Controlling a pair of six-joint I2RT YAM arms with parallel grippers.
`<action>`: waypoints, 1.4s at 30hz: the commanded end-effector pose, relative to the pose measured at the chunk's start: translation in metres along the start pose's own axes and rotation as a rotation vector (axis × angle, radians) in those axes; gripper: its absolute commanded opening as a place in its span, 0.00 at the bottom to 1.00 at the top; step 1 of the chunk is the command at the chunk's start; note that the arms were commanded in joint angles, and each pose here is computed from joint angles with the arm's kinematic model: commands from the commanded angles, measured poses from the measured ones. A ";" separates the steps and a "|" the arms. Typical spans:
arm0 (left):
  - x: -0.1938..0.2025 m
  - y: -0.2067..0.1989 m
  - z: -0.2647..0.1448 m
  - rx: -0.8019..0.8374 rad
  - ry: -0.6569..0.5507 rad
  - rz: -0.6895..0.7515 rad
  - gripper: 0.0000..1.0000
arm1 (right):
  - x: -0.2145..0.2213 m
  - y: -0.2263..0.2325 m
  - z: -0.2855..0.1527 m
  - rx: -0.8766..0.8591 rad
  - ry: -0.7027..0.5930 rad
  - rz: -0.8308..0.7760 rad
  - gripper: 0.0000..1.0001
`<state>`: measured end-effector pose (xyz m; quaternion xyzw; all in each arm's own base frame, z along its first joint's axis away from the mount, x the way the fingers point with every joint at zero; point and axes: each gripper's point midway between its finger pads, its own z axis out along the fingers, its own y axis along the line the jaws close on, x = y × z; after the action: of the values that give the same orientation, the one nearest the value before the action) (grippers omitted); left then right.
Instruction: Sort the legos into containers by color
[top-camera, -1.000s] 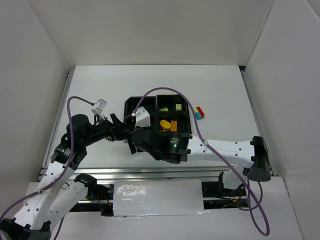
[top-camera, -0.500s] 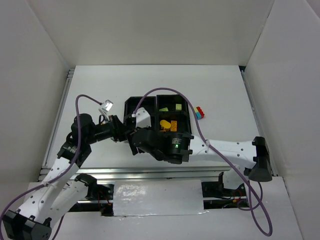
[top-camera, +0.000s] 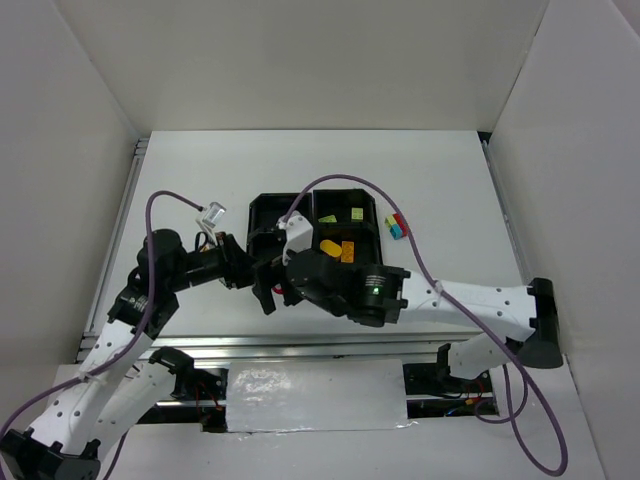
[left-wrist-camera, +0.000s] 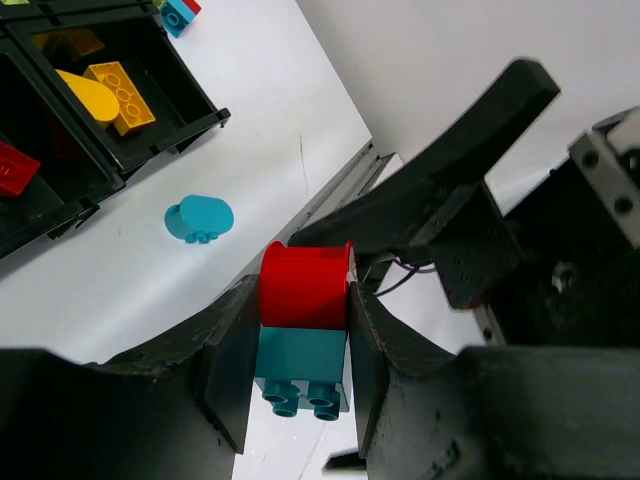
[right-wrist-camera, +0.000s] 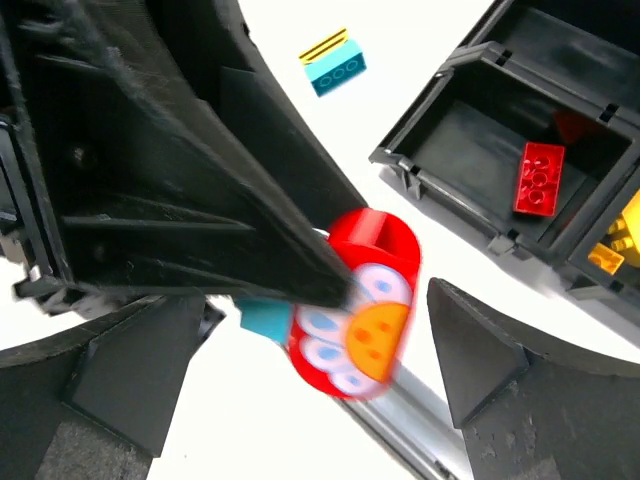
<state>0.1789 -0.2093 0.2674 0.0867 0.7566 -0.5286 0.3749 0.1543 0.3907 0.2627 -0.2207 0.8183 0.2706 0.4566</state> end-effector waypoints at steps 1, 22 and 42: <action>-0.015 -0.022 -0.007 0.037 -0.030 0.082 0.00 | -0.019 0.003 -0.023 -0.122 -0.055 0.063 1.00; 0.004 -0.092 -0.034 0.420 0.048 0.280 0.00 | -0.026 0.027 -0.105 -0.758 -0.087 0.136 0.96; -0.001 -0.082 -0.031 0.334 0.016 0.283 0.19 | -0.042 0.059 -0.094 -0.920 -0.121 0.136 0.00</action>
<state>0.1121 -0.2174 0.3293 0.2624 0.6368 -0.6059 0.3982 0.0848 0.3773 0.3165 -0.3212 0.6554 0.6107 0.3071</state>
